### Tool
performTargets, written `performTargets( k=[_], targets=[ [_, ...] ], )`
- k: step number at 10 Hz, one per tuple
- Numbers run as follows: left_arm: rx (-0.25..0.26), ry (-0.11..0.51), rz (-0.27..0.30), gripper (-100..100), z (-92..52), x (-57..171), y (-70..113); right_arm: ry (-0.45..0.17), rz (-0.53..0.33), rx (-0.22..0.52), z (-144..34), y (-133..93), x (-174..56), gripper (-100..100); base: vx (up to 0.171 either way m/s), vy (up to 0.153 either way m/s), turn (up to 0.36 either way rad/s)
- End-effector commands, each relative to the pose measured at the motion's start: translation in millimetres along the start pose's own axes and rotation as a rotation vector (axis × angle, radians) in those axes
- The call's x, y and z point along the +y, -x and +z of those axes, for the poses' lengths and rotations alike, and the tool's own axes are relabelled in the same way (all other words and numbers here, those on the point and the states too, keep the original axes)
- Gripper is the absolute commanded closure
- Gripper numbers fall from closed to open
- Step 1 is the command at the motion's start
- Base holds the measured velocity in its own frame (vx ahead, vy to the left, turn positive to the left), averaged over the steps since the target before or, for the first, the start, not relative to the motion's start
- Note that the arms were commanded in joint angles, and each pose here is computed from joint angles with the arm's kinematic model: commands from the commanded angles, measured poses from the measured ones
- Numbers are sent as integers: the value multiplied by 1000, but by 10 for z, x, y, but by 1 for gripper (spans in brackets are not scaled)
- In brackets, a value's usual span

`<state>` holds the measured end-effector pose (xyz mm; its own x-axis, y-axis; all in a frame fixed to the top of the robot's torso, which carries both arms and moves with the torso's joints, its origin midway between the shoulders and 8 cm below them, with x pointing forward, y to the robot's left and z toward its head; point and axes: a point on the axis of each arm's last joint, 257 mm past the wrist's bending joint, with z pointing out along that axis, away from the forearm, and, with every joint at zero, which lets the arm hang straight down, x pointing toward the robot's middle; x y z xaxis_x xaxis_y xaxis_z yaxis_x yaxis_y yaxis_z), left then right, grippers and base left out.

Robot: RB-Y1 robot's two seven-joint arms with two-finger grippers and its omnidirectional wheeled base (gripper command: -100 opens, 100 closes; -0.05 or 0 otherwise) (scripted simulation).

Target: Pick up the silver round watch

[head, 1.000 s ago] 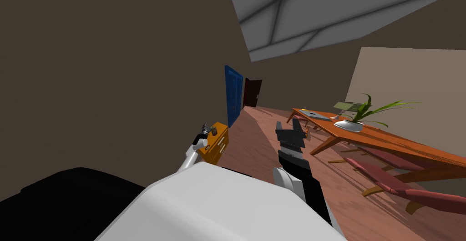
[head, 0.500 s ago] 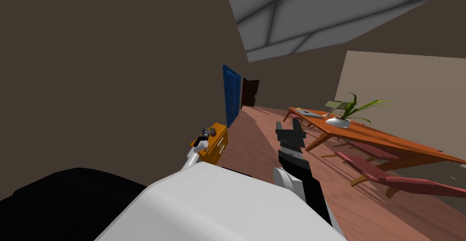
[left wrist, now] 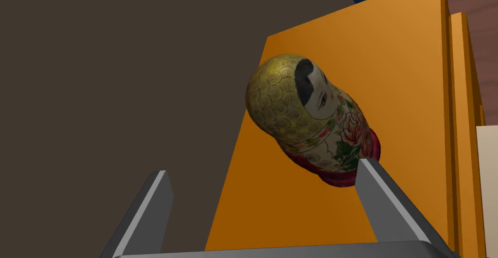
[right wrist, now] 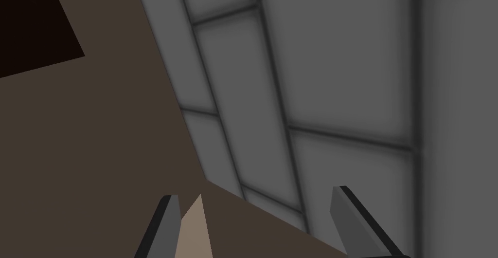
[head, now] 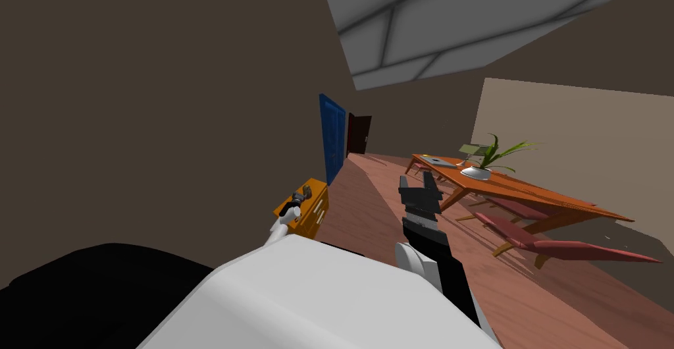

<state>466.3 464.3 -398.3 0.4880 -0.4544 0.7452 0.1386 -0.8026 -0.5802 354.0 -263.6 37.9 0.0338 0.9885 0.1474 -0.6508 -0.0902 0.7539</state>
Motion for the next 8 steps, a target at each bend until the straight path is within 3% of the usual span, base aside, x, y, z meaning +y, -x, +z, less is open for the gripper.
performTargets(
  k=[1,3,4,6,7,8],
  targets=[
    [-34,16,-24,-100,-2,79,150,0,0,0,0,0,0,0,-10,47,-54],
    [-112,47,-110,-100,-50,282,489,0,0,0,0,0,0,0,-10,62,-123],
    [-132,57,-109,-100,-74,340,586,0,0,0,0,0,0,0,-7,69,-51],
    [-223,93,-187,-100,-200,617,970,0,0,0,0,0,0,0,-11,67,-110],
    [-223,93,-187,-100,-200,617,970,0,0,0,0,0,0,0,-15,69,-33],
    [-248,101,-222,-100,-245,710,1059,0,0,0,0,0,0,0,-21,71,-61]
  ],
)
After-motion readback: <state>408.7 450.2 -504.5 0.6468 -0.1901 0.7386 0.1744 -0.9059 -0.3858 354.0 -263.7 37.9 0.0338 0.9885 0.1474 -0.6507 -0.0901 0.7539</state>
